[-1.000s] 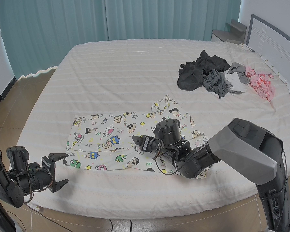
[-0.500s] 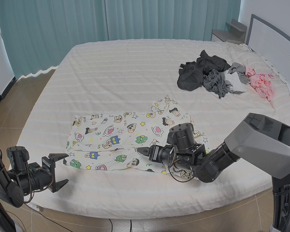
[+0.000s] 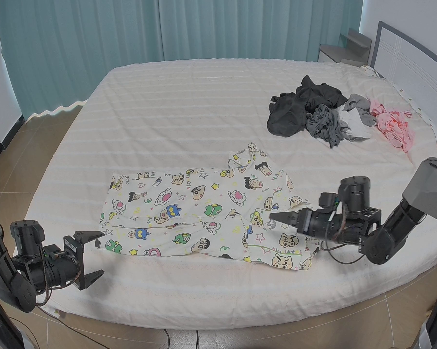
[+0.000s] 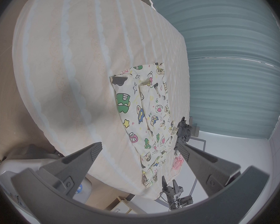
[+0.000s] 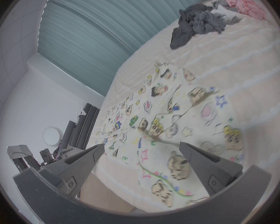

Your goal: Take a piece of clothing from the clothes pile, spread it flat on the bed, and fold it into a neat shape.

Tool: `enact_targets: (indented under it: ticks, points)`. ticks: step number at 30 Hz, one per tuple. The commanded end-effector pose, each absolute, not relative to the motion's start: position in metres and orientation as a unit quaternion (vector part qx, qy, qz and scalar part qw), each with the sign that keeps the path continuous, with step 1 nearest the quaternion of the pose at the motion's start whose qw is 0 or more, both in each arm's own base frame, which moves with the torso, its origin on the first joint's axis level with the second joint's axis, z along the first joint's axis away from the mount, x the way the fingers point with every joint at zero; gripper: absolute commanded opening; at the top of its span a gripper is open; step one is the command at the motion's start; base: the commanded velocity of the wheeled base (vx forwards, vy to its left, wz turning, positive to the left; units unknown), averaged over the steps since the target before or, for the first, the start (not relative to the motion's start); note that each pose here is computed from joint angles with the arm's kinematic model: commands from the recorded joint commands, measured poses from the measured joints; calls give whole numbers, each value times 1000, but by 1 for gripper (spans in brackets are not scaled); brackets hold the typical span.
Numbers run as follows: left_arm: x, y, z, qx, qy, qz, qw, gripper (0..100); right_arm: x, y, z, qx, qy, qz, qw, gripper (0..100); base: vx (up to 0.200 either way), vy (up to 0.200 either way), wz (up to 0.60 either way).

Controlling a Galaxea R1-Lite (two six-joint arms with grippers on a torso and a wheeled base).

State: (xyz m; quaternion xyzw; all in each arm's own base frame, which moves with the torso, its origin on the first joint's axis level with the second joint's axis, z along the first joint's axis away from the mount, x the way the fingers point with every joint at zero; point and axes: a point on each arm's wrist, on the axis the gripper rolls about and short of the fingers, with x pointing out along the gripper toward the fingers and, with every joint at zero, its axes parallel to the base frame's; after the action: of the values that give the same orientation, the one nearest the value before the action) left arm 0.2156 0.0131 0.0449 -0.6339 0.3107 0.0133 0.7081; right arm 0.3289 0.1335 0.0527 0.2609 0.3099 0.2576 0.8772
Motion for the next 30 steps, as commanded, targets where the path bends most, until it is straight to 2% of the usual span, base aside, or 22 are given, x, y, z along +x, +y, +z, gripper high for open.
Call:
enact_targets:
  ticks: [1,11,25,30]
  points:
    - [215,12,43,-634,314,14,707,100,318,73,39,264,299,238,886,100,0,0,0]
    - [215,10,41,-622,323,10,713,100,330,70,-14,249,320,254,878,100,0,0,0]
    - [215,9,40,-620,325,9,714,100,350,67,-21,248,301,255,885,100,0,0,0]
    - [215,9,40,-620,325,9,714,100,349,67,-21,257,308,283,871,100,0,0,0]
